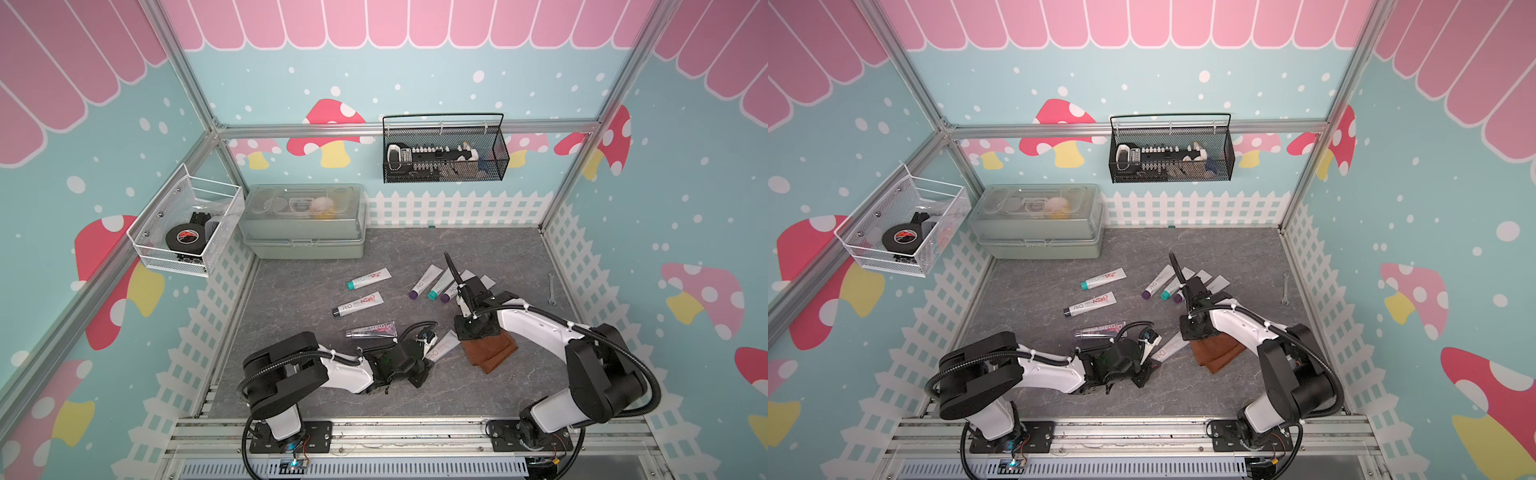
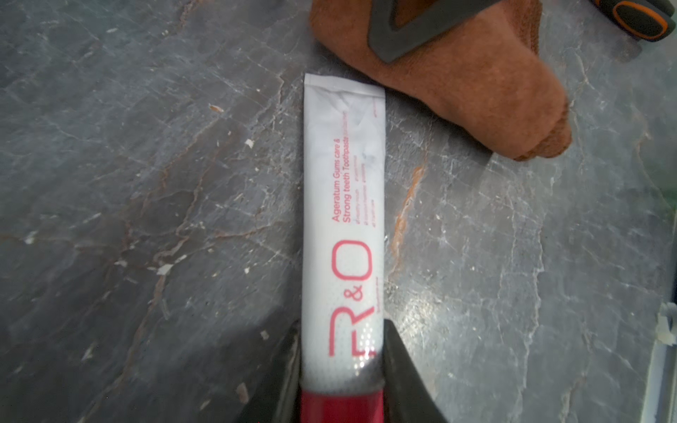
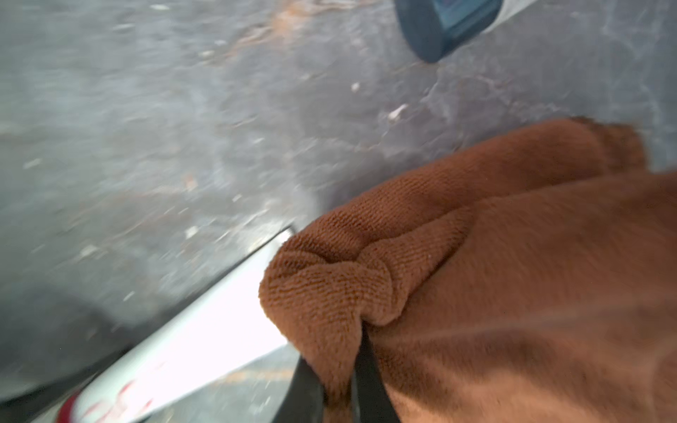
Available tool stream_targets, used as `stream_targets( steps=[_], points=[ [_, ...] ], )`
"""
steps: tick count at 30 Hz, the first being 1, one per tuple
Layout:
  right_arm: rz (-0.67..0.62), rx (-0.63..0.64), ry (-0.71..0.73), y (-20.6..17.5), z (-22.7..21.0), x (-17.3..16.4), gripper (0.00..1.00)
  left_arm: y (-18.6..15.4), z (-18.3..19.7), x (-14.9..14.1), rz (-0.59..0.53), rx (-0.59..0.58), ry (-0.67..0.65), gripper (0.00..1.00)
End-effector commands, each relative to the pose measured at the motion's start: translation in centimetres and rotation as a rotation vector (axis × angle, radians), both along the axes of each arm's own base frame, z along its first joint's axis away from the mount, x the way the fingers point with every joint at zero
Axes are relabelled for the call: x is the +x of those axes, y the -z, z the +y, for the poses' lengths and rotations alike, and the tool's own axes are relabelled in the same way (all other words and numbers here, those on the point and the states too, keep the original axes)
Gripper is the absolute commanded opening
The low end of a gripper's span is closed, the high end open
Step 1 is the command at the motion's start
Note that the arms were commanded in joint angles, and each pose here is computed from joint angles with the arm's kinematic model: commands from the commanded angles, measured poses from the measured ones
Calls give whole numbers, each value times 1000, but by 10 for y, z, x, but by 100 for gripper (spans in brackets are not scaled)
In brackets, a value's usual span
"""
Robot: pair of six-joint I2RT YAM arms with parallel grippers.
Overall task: Wipe the surface of the toothpaste tube
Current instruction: Wipe the dirt from the toothpaste tube.
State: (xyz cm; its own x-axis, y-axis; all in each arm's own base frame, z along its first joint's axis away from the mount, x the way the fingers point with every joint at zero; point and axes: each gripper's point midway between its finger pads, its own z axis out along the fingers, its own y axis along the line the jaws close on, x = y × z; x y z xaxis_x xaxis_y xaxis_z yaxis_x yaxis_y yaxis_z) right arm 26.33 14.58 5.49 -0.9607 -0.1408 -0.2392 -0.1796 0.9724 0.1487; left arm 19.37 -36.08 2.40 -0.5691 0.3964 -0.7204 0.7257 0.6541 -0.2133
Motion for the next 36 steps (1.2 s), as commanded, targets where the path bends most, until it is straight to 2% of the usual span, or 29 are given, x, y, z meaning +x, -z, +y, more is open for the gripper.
stream_targets(
  steps=[1,5,7,9,11,14,16,19,24,29,33,36],
  points=[
    [44,158,-77,-18,30,-21,8,12,9,2,16,46,-24,28],
    [104,273,-132,-5,63,-35,9,12,7,2,16,47,-22,28],
    [143,250,-148,10,67,-41,8,12,7,2,17,47,-22,28],
    [171,174,-157,26,61,-44,8,12,7,2,19,49,-21,28],
    [173,44,-140,40,41,-42,8,12,7,3,19,48,-22,28],
    [127,-182,-96,45,3,-29,8,11,7,2,19,51,-23,28],
    [99,-284,-69,44,-14,-21,8,10,8,2,16,51,-23,28],
    [103,-347,-49,48,-26,-14,8,10,9,3,14,52,-29,28],
    [115,-374,-21,56,-36,-7,8,10,12,3,10,55,-35,28],
    [74,-309,16,40,-38,2,8,13,12,2,16,54,-33,28],
    [28,-86,-24,9,-5,-1,8,13,12,3,14,55,-35,28],
    [41,83,-71,-7,22,-14,9,14,11,4,14,56,-34,28]
  ],
)
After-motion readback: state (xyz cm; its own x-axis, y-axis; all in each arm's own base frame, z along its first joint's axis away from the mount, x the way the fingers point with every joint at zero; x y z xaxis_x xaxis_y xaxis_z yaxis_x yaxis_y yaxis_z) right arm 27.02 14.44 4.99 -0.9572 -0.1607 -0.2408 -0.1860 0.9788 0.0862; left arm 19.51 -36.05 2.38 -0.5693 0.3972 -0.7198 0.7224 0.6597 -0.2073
